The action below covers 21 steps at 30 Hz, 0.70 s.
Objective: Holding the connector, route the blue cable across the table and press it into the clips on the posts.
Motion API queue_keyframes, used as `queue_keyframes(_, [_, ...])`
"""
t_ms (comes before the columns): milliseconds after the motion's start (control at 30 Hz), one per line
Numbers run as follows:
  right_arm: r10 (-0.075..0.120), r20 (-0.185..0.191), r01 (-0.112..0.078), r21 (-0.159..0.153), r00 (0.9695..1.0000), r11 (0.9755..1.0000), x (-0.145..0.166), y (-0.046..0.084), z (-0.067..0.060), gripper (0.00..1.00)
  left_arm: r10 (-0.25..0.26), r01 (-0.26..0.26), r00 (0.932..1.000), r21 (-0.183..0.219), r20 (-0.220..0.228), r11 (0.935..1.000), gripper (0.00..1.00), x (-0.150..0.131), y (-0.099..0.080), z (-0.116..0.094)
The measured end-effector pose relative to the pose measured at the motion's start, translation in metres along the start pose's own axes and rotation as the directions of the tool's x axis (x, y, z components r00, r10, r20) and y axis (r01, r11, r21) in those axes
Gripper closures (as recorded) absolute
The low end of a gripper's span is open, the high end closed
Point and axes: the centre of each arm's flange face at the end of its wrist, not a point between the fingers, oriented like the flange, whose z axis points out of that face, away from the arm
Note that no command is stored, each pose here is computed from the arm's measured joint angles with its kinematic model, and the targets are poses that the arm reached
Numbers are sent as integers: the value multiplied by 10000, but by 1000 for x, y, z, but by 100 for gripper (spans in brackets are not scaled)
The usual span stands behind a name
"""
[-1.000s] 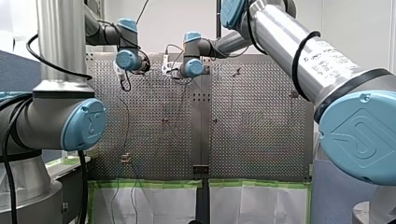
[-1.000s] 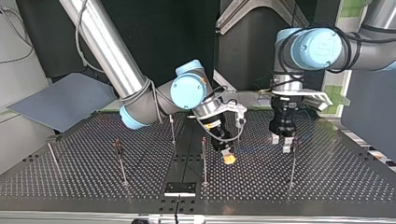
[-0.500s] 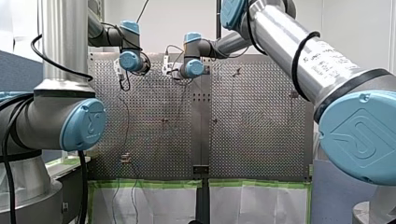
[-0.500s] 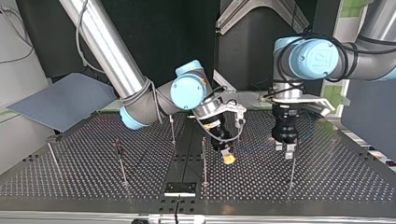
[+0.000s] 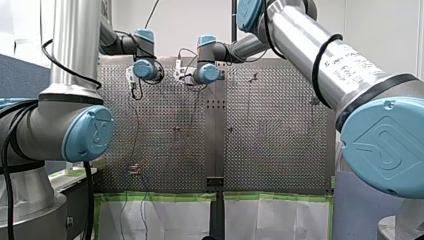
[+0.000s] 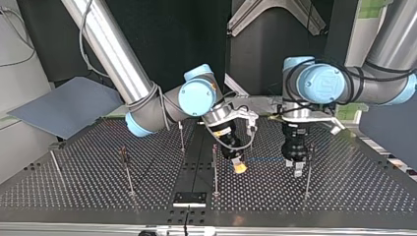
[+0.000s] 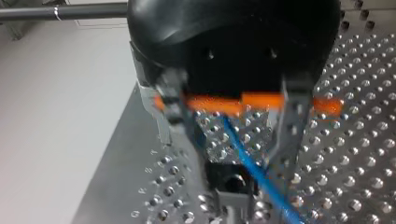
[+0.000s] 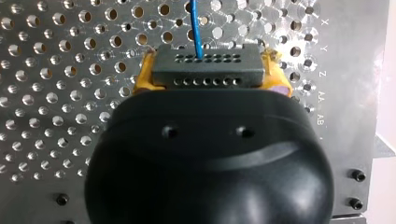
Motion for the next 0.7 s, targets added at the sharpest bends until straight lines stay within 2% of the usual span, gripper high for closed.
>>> queue_keyframes(200, [-4,5,4,-3,10000,10000,0,1,0,100,5,-5,10000,-25,-15,10000,0,2,-2,9])
queue_keyframes(233, [-2,8,2,-2,10000,10000,0,1,0,100,12,-12,10000,-44,-33,10000,14,2,-2,9])
queue_keyframes(267, [-2,10,2,-2,10000,10000,0,1,0,100,20,-21,10000,-74,-54,10000,14,3,-2,9])
queue_keyframes(300, [-4,14,4,-2,10000,10000,0,1,0,100,29,-30,10000,-128,-78,9999,25,3,-3,8])
queue_keyframes(333, [-5,17,5,-1,10000,10000,-1,1,0,100,33,-35,10000,-179,-87,9998,47,3,-3,8])
queue_keyframes(367, [-4,22,4,1,10000,10000,-1,1,0,100,36,-39,9999,-235,-96,9997,47,3,-3,8])
queue_keyframes(400, [-5,26,5,0,10000,10000,-1,1,0,100,39,-42,9999,-306,-106,9995,69,3,-2,7])
queue_keyframes(433, [-5,29,5,2,10000,10000,-1,1,0,100,41,-45,9999,-351,-114,9994,83,3,-2,7])
queue_keyframes(467, [-7,33,7,2,10000,10000,-1,1,0,100,43,-47,9999,-384,-123,9993,83,4,-2,7])
queue_keyframes(500, [-8,36,8,2,10000,10000,-1,1,0,100,45,-51,9999,-415,-139,9991,98,4,-2,6])
queue_keyframes(700, [-3,47,3,12,10000,10000,-1,1,0,100,58,-72,9997,-578,-243,9983,100,5,-1,5])
